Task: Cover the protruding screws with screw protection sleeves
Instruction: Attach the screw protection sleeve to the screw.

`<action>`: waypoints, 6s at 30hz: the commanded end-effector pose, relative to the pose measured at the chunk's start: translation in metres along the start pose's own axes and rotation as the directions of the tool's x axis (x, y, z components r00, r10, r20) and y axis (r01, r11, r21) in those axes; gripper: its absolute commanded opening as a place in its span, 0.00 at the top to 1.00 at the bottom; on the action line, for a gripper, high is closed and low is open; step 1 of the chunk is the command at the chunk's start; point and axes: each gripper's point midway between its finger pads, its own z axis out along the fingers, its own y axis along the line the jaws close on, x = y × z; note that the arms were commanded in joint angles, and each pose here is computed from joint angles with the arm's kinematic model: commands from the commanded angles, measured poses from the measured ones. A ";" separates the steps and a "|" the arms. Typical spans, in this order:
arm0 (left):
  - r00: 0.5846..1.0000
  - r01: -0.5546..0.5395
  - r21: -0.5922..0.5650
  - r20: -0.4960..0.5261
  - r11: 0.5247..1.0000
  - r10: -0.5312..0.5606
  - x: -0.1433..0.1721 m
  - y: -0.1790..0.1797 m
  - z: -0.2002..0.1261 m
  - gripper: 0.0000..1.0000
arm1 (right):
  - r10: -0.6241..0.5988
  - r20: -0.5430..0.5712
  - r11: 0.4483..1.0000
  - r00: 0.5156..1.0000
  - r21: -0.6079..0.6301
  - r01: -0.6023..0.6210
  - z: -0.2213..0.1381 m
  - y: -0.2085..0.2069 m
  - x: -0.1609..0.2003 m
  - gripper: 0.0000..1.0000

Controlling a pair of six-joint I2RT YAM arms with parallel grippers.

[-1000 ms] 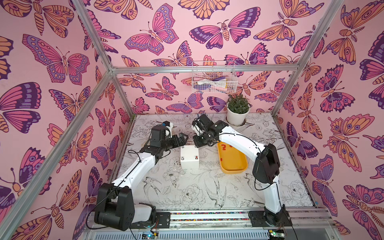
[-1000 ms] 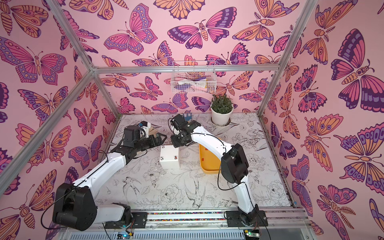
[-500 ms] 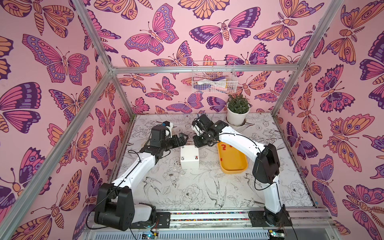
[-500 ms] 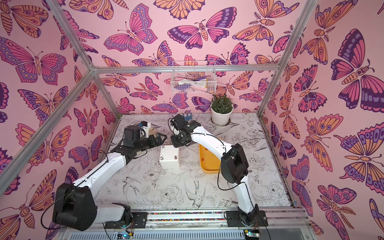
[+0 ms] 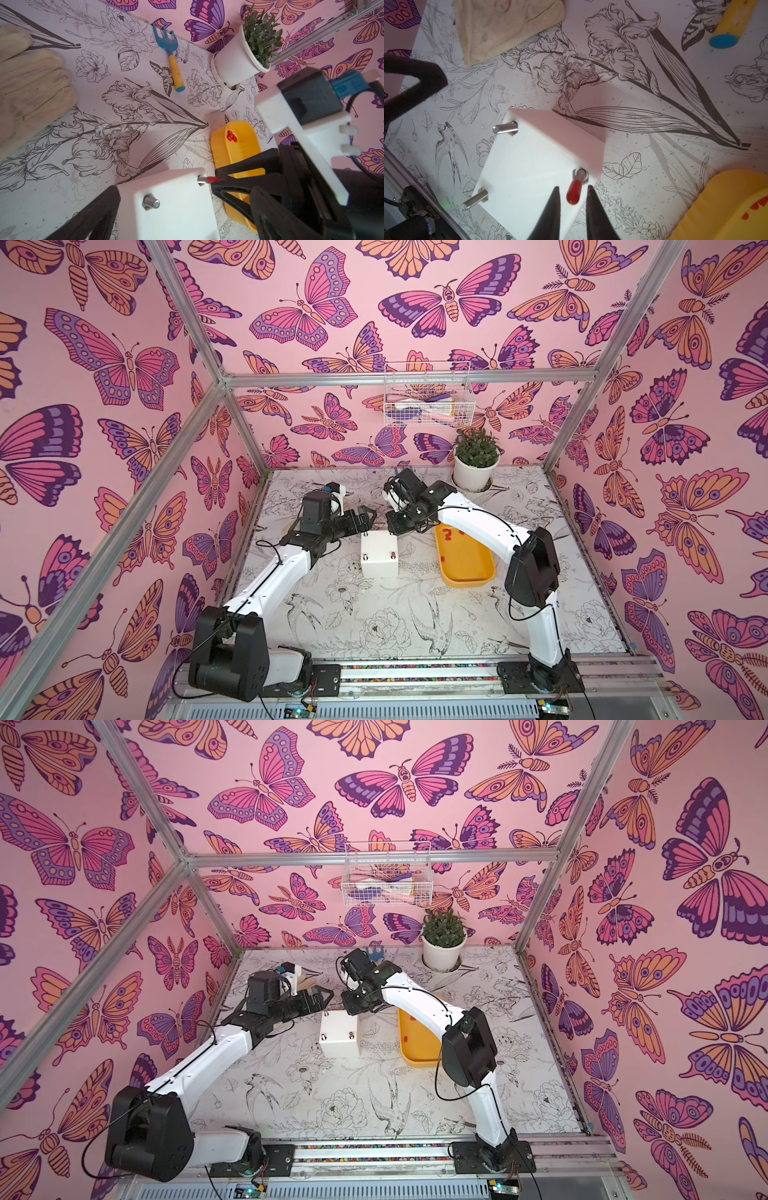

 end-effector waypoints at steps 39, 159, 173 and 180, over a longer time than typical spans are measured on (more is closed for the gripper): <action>1.000 0.006 0.020 0.015 1.000 -0.007 -0.001 -0.002 -0.007 0.00 | -0.022 0.042 1.000 0.999 0.005 0.022 -0.027 0.008 -0.007 0.75; 1.000 0.010 0.021 0.015 1.000 -0.010 0.001 -0.001 -0.007 0.00 | -0.024 0.015 0.999 1.000 0.026 0.024 -0.013 0.004 0.001 0.90; 1.000 0.010 0.020 0.015 1.000 -0.010 0.001 -0.001 -0.007 0.00 | -0.025 0.008 0.999 1.000 0.027 0.025 -0.011 0.003 0.002 0.90; 1.000 0.006 0.021 0.017 1.000 -0.007 0.001 -0.001 -0.008 0.00 | -0.022 0.006 0.999 1.000 0.028 0.022 -0.009 0.003 0.003 0.90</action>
